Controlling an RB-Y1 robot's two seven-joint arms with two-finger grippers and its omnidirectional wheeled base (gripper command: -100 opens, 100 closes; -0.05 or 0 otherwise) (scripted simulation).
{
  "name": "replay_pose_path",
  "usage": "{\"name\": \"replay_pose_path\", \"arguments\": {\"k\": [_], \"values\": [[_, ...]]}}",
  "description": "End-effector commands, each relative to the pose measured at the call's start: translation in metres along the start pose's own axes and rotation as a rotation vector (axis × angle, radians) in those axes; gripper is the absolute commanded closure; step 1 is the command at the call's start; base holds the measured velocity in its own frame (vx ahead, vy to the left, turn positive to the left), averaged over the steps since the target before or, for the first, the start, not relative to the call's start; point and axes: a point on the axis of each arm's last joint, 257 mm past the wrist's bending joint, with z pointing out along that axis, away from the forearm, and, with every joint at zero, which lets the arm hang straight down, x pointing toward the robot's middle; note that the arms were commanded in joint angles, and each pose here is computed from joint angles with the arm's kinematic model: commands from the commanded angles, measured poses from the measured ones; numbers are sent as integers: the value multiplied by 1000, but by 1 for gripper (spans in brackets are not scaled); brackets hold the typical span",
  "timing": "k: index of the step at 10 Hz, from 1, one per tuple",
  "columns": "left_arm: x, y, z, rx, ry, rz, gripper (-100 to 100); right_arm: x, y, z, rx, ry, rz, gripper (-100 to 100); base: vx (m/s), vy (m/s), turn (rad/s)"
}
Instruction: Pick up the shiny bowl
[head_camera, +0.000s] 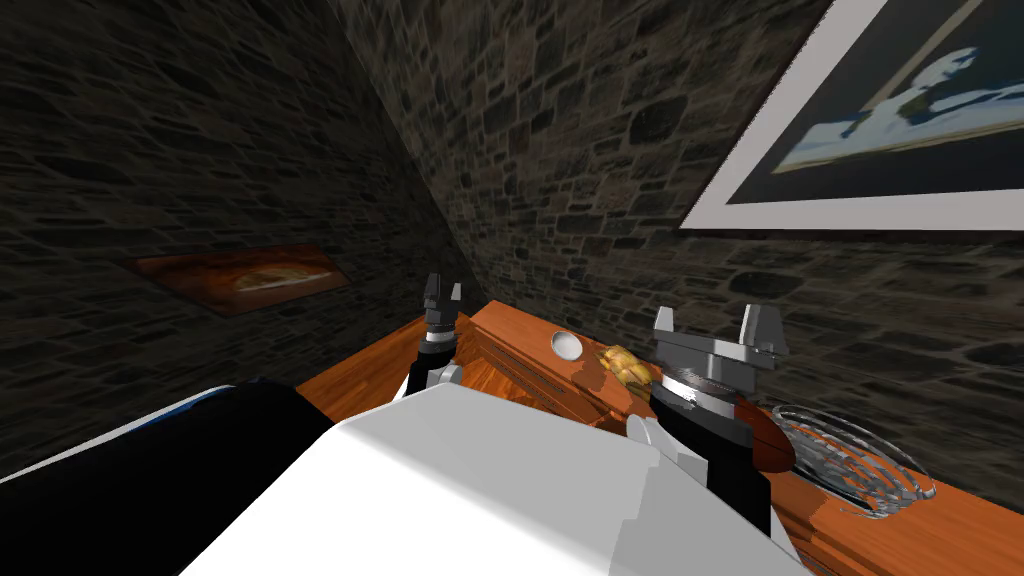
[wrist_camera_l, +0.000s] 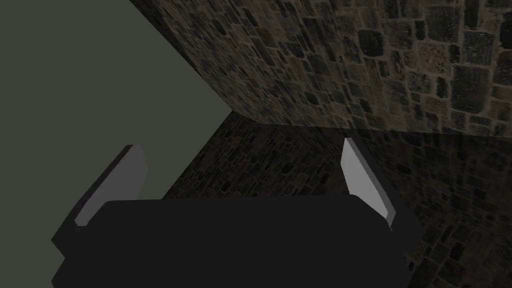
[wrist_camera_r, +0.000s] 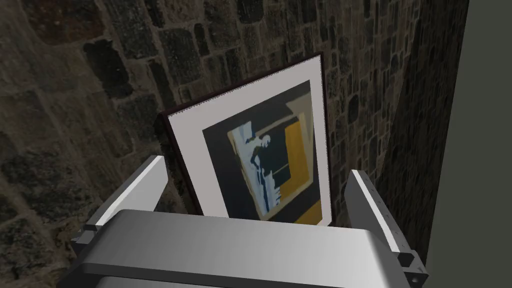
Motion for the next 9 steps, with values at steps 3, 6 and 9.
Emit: {"name": "replay_pose_path", "arguments": {"k": [3,6,9], "values": [[0,0,0,0,0,0,0,13,-23,-4,54,99,-14,-100,-2,88,57],[0,0,0,0,0,0,0,21,-46,-11,106,168,-26,-100,-6,142,63],[0,0,0,0,0,0,0,30,-87,-25,197,263,-50,-100,-13,165,118]]}}
